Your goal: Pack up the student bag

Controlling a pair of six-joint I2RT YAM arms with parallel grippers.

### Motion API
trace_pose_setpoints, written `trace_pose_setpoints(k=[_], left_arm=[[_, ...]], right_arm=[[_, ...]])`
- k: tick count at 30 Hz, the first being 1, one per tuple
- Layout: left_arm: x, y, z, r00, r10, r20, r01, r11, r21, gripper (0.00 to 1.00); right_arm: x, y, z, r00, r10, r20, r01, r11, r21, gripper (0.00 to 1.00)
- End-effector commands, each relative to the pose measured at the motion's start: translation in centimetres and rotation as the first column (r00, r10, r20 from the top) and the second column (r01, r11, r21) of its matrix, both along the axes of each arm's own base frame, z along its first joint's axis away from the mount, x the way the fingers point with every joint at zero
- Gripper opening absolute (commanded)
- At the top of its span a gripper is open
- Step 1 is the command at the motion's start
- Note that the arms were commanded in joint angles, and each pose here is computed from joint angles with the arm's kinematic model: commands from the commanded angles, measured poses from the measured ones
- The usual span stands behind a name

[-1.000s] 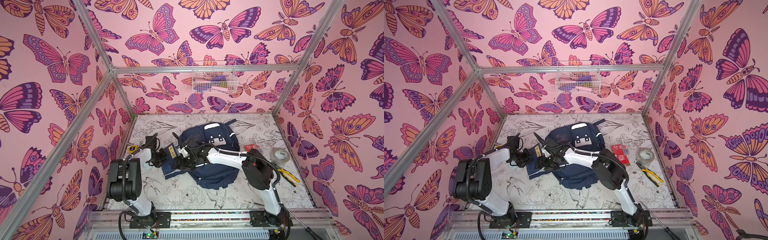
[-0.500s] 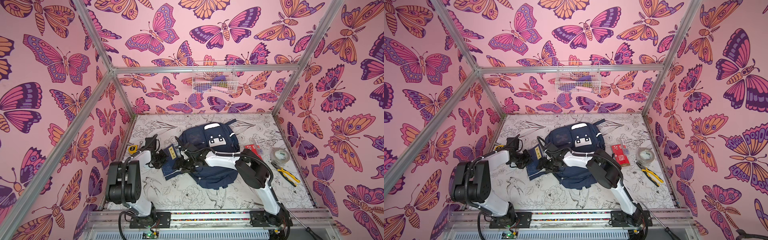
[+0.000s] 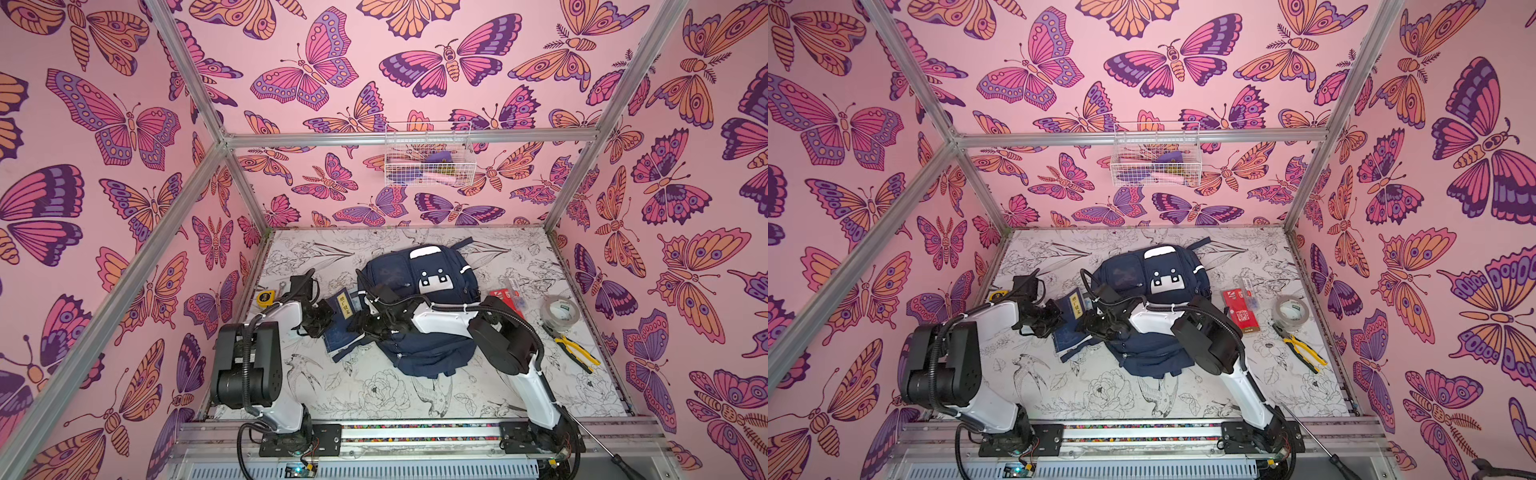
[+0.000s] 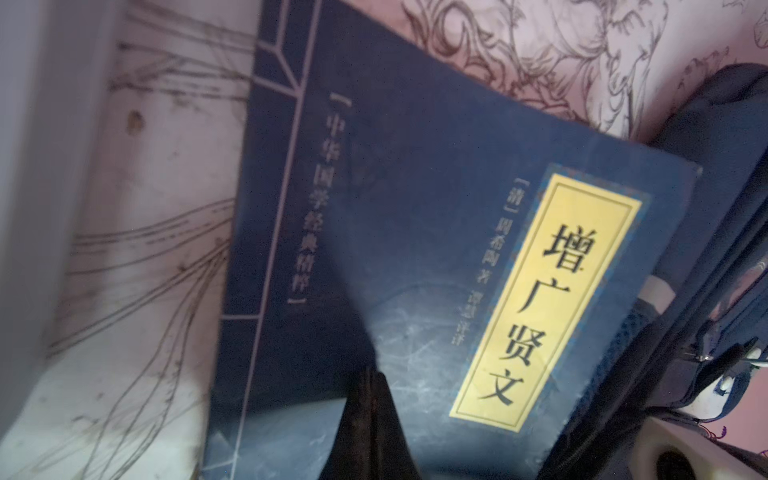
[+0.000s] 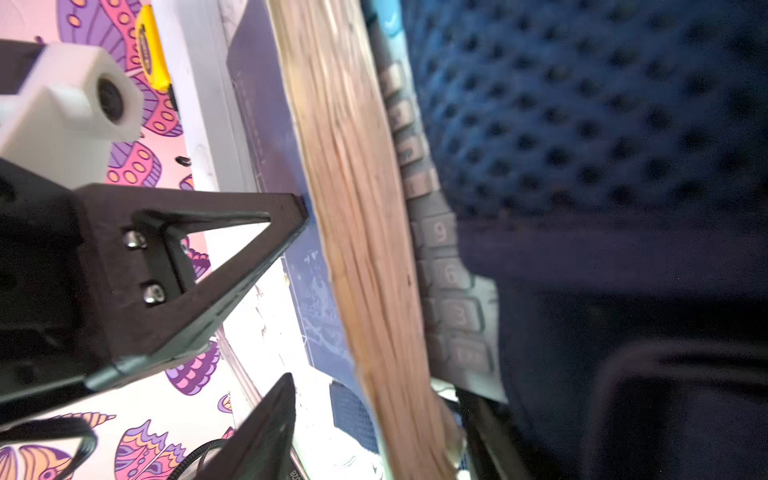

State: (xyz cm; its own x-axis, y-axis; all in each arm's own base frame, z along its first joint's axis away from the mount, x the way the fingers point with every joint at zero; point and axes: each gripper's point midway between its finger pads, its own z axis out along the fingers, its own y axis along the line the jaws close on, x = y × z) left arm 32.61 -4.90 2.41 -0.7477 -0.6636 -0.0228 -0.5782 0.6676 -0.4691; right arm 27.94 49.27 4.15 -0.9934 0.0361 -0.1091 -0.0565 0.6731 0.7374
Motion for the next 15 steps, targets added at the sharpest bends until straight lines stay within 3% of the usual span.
trace_pose_setpoints(k=[1, 7, 15], left_arm=[[-4.8, -0.1, -2.7, 0.982, 0.000, -0.188, 0.000, 1.000, 0.000, 0.00], [-4.7, -0.2, -2.7, 0.982, -0.001, -0.189, 0.000, 1.000, -0.005, 0.00], [-4.7, -0.2, -2.8, 0.982, 0.002, -0.189, -0.003, 1.000, -0.005, 0.00]], right_arm=[[1.9, -1.0, 1.0, 0.996, -0.075, 0.058, 0.073, 0.997, 0.028, 0.63], [0.9, 1.3, 3.4, 0.999, 0.007, 0.047, -0.016, 0.984, 0.176, 0.54], [0.3, 1.5, 5.0, 0.995, 0.046, 0.085, -0.062, 0.979, 0.197, 0.54]])
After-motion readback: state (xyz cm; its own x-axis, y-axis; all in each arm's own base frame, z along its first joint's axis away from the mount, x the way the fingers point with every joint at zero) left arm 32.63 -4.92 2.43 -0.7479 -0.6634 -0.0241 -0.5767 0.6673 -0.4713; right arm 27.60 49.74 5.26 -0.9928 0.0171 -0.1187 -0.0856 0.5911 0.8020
